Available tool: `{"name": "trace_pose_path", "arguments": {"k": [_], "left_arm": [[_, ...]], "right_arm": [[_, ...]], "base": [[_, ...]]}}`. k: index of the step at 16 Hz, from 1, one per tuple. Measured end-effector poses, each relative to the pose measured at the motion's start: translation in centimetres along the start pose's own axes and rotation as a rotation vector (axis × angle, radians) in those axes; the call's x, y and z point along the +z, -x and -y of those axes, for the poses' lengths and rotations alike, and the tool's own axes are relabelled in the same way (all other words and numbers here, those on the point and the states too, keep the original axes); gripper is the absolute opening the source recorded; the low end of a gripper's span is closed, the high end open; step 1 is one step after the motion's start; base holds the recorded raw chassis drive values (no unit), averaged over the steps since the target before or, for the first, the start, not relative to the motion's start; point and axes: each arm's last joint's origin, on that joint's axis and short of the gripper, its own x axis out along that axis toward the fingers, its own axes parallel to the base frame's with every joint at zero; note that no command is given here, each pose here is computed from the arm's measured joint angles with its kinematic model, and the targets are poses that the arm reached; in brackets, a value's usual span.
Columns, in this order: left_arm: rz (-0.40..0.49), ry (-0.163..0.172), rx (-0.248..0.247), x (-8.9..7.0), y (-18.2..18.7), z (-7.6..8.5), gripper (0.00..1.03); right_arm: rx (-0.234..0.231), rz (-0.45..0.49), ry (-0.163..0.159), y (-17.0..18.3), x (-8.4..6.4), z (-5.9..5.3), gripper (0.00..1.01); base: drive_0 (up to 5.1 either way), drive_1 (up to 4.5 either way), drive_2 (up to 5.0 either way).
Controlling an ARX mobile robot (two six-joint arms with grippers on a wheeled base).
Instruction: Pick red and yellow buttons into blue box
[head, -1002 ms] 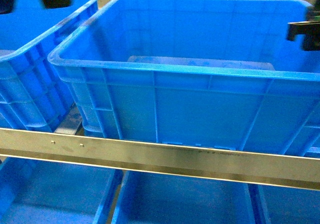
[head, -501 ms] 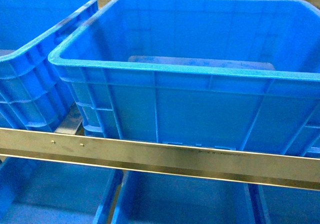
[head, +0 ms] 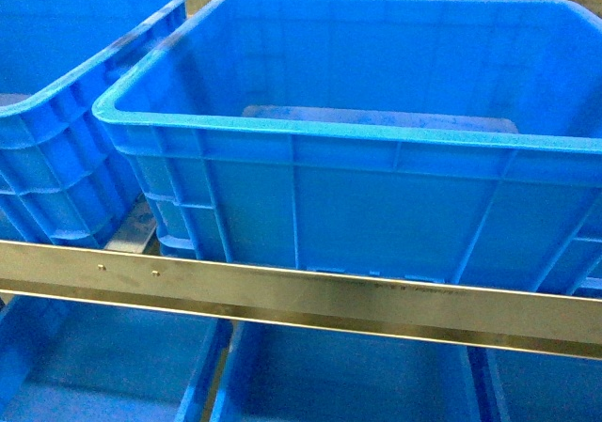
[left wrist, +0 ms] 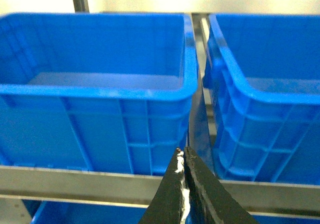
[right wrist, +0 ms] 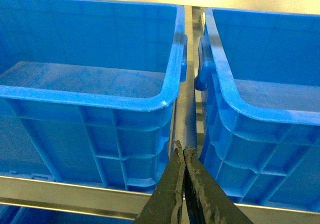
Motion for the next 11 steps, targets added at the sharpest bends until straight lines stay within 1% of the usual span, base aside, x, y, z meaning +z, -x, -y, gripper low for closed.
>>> {"name": "trace_pose_path", "arguments": {"k": [1, 3, 11], "left_arm": [[-0.041, 0.000, 0.000, -0.7, 0.5, 0.0, 0.02], [0.003, 0.000, -0.001, 0.1, 1.3, 0.0, 0.02], [0.019, 0.000, -0.001, 0.6, 3.3, 0.0, 0.02]], "right_arm": [[0.000, -0.001, 0.000, 0.6, -0.1, 0.0, 0.02], [0.000, 0.010, 0.000, 1.4, 0.2, 0.0, 0.02], [0.000, 0.030, 0.000, 3.7, 0.8, 0.0, 0.02]], "base": [[0.0, 0.00, 0.0], [0.0, 0.00, 0.0], [0.0, 0.00, 0.0]]}}
